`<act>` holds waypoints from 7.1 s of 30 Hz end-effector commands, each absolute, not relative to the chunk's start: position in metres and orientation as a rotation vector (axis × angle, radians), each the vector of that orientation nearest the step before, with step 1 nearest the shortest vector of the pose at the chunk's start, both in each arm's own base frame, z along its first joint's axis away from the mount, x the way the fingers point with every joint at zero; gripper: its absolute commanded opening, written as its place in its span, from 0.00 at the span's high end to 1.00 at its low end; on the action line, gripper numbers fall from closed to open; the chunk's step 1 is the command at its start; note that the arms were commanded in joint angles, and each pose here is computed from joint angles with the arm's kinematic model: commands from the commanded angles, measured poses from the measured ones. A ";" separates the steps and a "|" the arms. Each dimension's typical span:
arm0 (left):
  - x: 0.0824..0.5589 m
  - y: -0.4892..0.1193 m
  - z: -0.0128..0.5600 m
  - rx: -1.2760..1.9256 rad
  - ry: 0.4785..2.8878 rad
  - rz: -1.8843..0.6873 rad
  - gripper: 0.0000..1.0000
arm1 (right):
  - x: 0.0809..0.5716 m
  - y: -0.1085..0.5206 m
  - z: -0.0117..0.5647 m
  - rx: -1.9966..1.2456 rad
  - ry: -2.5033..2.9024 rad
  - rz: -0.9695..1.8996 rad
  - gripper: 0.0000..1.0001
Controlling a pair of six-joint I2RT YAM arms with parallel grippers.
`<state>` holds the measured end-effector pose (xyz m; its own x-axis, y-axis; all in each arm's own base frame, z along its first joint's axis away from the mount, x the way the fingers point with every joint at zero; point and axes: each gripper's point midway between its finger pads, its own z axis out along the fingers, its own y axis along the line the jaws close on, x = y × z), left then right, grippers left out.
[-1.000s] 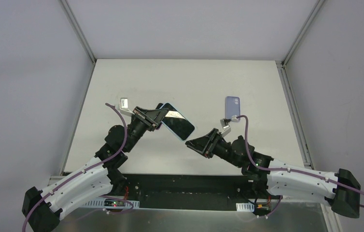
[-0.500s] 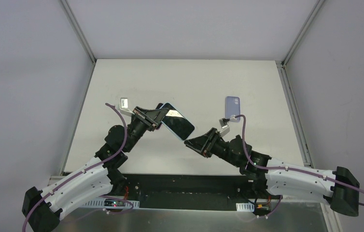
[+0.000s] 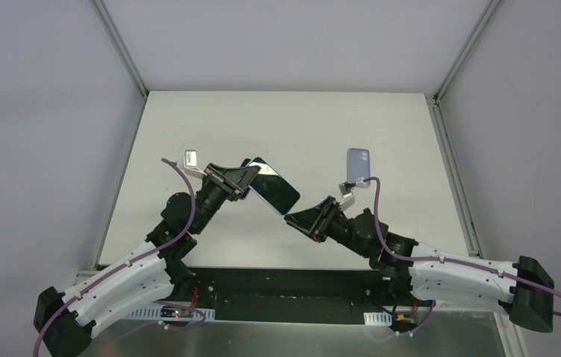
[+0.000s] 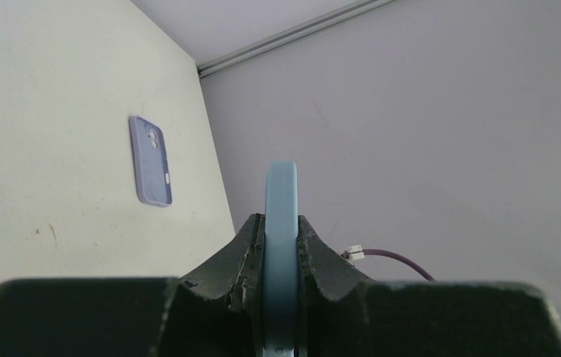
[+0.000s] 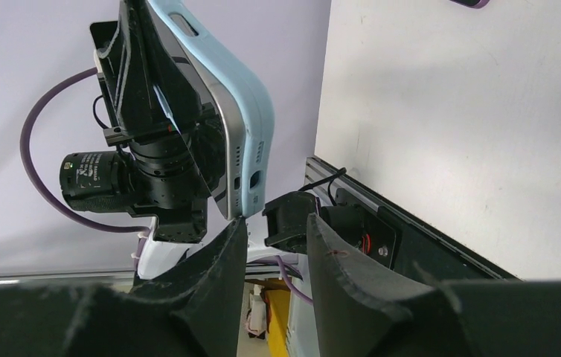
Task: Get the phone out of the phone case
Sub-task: Remove the phone case from the phone.
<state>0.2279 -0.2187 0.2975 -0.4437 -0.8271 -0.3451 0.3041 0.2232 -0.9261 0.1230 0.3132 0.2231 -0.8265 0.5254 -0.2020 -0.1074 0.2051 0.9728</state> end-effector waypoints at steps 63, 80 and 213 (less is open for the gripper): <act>0.187 -0.232 0.373 -0.351 1.326 -1.671 1.00 | 0.127 0.252 0.259 0.323 1.834 1.508 0.49; 0.186 -0.232 0.371 -0.350 1.328 -1.671 1.00 | 0.127 0.256 0.262 0.311 1.827 1.517 0.47; 0.200 -0.229 0.362 -0.430 1.334 -1.620 1.00 | 0.121 0.270 0.276 0.340 1.808 1.750 0.45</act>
<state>0.2027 -0.2412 0.3036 -0.5361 -0.7564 -0.3747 0.3628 0.1943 -0.9114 0.1180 0.2611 0.2619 -0.7834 0.5429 -0.3026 -0.2289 0.2006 0.9525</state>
